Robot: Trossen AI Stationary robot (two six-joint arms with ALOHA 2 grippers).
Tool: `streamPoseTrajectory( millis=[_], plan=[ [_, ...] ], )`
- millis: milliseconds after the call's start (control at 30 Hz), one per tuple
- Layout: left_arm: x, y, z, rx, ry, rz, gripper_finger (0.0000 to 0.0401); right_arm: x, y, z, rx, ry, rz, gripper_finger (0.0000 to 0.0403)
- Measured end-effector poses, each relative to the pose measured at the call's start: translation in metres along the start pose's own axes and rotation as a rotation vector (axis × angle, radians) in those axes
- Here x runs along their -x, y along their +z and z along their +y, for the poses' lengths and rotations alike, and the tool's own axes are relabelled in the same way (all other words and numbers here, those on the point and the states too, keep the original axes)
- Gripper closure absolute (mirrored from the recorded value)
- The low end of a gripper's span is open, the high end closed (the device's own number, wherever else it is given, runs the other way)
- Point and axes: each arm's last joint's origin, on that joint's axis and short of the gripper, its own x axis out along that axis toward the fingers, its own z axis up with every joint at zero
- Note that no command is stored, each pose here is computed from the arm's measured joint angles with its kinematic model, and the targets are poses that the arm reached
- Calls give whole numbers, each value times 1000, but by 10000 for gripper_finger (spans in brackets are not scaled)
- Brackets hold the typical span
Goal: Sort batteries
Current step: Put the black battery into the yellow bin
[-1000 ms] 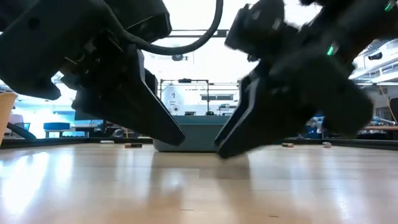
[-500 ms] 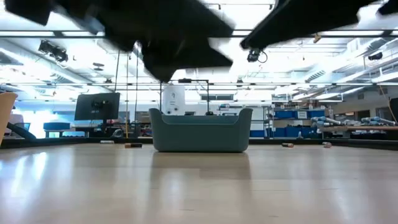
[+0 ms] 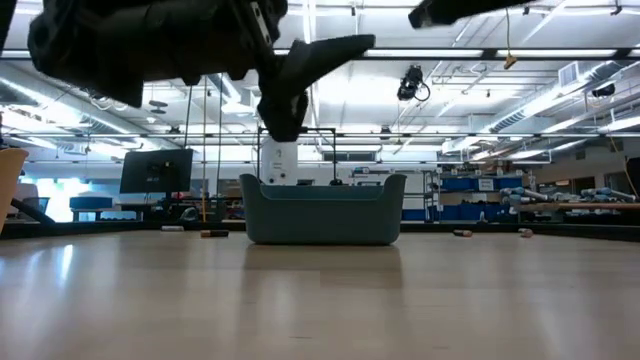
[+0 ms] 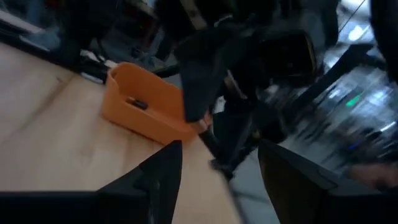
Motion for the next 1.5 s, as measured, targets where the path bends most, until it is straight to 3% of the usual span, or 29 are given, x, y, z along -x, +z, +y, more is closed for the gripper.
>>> streamPoseTrajectory(
  millis=[167,467,1233,1367,1500],
  plan=[
    [5,1,4,143,-36,-6,183,2,15,-4,45,-15,-21,201],
    [-8,9,-3,139,-41,-10,183,-1,32,-14,92,-40,-36,201],
    [-35,15,-6,87,-29,-23,184,-4,34,-18,102,-66,-39,201],
    [-37,15,-6,81,-34,-31,200,-4,34,-18,101,-65,-41,201],
    [-37,16,-7,59,-50,-41,241,-4,34,-18,99,-68,-41,201]
  ],
)
